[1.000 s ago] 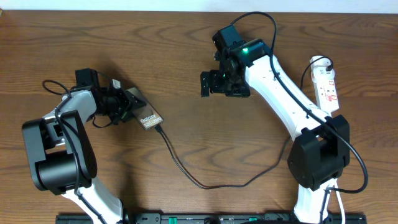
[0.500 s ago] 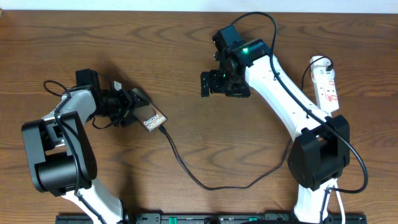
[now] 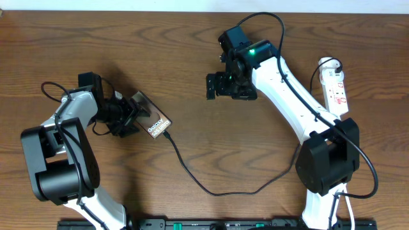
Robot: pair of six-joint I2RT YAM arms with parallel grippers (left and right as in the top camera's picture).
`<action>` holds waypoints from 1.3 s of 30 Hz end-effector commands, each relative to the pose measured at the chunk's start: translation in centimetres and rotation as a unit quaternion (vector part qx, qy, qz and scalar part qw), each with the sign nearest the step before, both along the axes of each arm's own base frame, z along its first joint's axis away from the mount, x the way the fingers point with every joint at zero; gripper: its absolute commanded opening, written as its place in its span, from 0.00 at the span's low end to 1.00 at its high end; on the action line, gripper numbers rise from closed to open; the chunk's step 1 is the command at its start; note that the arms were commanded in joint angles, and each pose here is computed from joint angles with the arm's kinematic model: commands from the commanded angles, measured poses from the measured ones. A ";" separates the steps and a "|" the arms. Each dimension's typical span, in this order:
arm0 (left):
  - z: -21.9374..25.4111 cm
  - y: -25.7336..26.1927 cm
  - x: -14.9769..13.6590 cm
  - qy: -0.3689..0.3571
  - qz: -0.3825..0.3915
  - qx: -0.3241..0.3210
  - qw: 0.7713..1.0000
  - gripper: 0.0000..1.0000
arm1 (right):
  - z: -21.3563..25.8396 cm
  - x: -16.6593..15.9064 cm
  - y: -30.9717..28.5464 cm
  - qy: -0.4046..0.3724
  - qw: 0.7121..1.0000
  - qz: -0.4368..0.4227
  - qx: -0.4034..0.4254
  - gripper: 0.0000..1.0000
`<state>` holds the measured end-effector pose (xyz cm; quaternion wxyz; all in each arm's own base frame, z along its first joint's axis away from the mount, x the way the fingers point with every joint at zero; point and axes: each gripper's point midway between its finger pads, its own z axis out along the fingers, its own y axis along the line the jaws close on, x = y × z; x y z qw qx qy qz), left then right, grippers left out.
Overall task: Plug charger to phone and switch on socket
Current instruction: 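Lower the phone flat onto the table with the left gripper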
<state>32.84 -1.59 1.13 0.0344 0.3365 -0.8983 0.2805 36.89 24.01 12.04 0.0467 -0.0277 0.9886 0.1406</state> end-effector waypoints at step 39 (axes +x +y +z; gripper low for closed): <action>14.4 2.2 -0.3 -0.203 -0.016 0.226 0.953 0.86 | 0.3 0.1 -0.1 -0.017 1.000 0.006 -0.021 0.99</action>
